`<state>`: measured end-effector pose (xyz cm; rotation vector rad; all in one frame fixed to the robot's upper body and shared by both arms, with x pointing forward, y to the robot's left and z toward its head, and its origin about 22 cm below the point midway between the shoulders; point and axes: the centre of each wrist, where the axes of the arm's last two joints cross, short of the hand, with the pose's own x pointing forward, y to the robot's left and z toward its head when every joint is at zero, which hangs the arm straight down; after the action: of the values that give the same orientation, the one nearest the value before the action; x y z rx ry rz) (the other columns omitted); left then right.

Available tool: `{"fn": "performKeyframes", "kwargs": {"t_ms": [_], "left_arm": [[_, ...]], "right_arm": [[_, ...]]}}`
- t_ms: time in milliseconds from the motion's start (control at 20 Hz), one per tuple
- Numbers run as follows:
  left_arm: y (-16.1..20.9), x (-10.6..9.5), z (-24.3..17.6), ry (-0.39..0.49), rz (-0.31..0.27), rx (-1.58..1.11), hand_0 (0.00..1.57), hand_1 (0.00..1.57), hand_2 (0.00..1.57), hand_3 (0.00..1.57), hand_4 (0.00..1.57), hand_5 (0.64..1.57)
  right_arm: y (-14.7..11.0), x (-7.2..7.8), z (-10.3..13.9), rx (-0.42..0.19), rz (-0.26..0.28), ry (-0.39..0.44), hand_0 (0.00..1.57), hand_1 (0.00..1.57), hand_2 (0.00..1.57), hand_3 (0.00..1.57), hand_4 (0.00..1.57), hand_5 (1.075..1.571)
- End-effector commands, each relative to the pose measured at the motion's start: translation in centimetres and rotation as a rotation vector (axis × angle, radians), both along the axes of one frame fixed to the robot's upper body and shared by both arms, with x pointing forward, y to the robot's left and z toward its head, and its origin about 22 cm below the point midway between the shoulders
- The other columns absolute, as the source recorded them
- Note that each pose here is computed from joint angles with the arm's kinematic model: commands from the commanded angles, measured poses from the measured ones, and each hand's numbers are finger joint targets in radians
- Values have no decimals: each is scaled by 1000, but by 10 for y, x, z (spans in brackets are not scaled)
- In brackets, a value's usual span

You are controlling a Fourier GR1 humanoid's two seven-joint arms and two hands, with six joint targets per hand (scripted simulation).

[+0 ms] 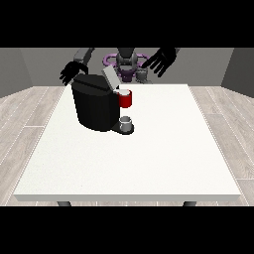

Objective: Insert the coffee pod into the coffee machine and close the lid

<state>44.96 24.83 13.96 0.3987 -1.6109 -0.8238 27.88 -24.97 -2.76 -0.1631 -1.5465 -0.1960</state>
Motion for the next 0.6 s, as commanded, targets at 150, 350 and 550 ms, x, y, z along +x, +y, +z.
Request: {"fn": "performKeyframes", "kwargs": {"t_ms": [150,350,550], "left_arm": [[-9,-35,-103,169,10,-407,0,0,0,0,0,1571],[-8,-53,-132,215,66,-473,0,0,0,0,0,1571],[5,-76,-165,254,127,-565,0,0,0,0,215,1571]], "right_arm": [[-31,-20,-9,-39,-66,62,0,0,0,0,492,1571],[-26,-25,-3,-76,60,75,0,0,0,0,390,1571],[-34,-6,39,-65,143,2,0,0,0,0,257,1571]]}}
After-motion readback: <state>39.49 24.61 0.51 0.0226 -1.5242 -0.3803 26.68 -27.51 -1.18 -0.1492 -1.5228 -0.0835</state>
